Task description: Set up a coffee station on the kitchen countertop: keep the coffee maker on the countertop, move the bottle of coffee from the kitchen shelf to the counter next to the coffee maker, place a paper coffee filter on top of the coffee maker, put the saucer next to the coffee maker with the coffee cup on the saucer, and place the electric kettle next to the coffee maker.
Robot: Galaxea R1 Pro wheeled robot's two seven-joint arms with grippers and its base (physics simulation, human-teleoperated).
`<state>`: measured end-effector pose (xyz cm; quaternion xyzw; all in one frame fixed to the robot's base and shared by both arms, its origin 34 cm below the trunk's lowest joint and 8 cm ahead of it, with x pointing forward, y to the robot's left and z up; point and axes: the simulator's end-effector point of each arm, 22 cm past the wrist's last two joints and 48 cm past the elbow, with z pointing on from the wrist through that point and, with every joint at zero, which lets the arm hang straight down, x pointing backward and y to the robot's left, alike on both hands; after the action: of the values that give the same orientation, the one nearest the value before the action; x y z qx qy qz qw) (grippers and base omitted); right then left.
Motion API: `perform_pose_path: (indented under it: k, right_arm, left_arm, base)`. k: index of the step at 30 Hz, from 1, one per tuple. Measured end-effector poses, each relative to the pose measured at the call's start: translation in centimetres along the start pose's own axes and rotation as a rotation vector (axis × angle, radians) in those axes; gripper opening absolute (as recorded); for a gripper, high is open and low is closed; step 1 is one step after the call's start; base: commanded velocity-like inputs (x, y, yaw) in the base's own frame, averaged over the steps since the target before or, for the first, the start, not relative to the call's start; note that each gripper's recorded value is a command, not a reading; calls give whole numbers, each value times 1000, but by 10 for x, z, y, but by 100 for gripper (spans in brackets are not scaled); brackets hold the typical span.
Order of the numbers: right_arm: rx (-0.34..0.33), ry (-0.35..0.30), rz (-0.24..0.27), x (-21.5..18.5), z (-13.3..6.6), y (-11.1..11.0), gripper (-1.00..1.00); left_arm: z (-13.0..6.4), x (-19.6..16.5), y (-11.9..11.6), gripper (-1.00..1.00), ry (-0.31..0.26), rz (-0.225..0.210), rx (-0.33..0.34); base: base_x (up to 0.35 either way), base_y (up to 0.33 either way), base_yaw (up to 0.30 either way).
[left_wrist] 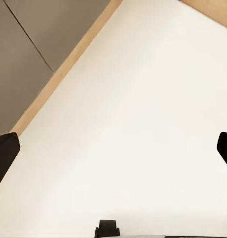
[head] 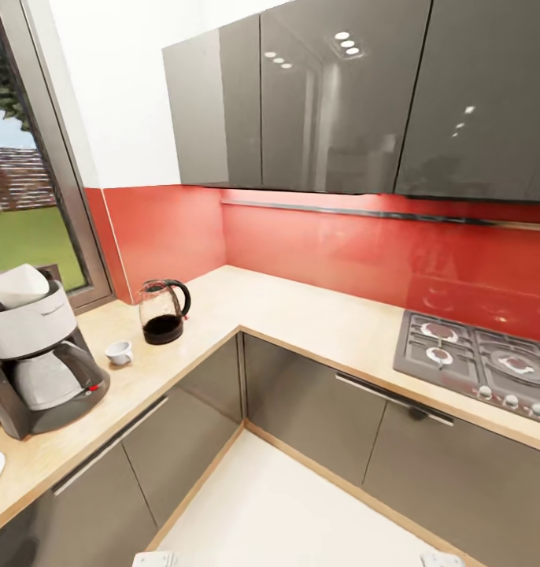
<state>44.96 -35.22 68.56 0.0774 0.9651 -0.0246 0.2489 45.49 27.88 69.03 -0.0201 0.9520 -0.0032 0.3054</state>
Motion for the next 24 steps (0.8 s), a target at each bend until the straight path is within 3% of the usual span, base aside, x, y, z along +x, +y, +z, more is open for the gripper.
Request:
perform_pose_path:
  k: [10, 17, 18, 21, 24]
  right_arm:
    - [0, 2, 0, 1, 0, 0, 100]
    - [0, 3, 0, 1, 0, 0, 100]
    - [-1, 3, 0, 1, 0, 1, 100]
    - [-3, 4, 0, 2, 0, 3, 100]
    - [-4, 13, 0, 6, 0, 4, 100]
  left_arm:
    - [-1, 5, 0, 100, 11, 1, -1]
    - [-1, 12, 6, 100, 27, 2, -12]
    - [-2, 19, 8, 100, 41, 2, -16]
    - [-19, 87, 18, 100, 160, 4, -32]
    - [-52, 171, 29, 100, 290, 7, -47]
  base:
    - [234, -203, 275]
    - [53, -38, 275]
    - [4, -3, 275]
    - [2, -1, 275]
    - [0, 0, 275]
